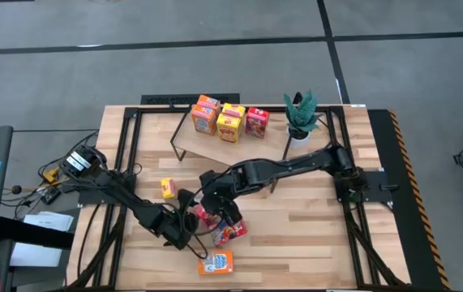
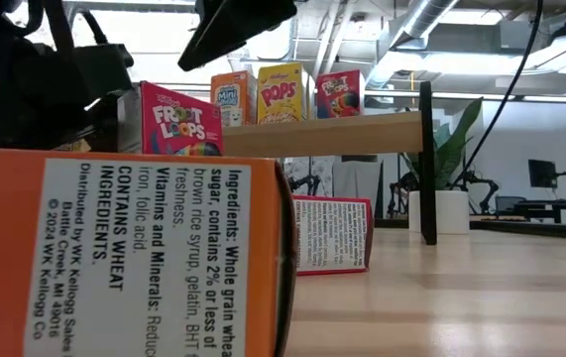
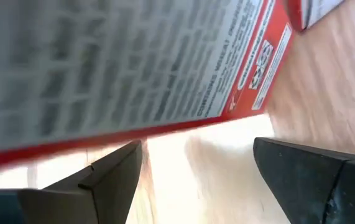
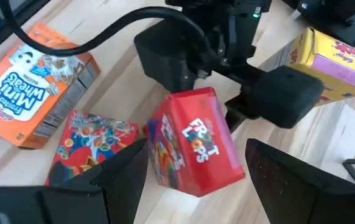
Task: Stack cereal on shelf
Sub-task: Put the left red cereal box aligned with the other red cereal box on the shelf
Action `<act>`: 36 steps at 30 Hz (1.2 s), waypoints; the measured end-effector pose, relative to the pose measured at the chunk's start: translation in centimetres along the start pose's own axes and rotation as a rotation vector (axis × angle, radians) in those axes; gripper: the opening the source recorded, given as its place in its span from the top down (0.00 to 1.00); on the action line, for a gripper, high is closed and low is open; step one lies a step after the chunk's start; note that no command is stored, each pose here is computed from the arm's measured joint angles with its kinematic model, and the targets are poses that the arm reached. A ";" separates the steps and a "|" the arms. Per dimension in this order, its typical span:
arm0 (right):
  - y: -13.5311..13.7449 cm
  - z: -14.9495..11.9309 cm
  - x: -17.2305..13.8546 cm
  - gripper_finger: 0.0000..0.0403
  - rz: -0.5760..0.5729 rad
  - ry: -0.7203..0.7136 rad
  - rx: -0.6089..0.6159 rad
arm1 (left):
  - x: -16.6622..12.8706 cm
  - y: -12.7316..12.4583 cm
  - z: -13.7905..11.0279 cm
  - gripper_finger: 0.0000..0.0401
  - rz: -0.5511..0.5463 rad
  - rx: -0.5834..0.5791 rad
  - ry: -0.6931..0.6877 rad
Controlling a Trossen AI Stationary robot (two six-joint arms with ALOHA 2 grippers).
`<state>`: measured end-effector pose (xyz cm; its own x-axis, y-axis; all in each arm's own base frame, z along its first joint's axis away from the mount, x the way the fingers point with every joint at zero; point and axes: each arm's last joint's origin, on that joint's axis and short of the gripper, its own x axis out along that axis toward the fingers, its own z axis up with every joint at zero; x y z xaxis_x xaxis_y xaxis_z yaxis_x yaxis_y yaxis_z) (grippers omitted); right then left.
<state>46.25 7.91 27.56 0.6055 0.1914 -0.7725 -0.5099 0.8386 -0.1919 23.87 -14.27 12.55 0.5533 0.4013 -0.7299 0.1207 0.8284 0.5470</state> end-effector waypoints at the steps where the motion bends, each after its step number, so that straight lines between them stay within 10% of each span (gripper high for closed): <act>1: -0.2 0.0 0.0 0.27 -0.004 -0.005 0.004 | 0.0 0.1 -0.1 0.25 0.002 -0.009 0.007; 36: -2.7 -1.1 -0.4 0.22 0.035 -0.042 0.119 | -0.3 -0.2 0.3 0.25 -0.017 -0.038 -0.024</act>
<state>46.76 5.01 27.72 0.6150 0.2410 -0.7508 -0.4569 0.8849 -0.0902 23.93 -14.63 12.76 0.5713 0.3779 -0.7286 0.0993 0.8493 0.5184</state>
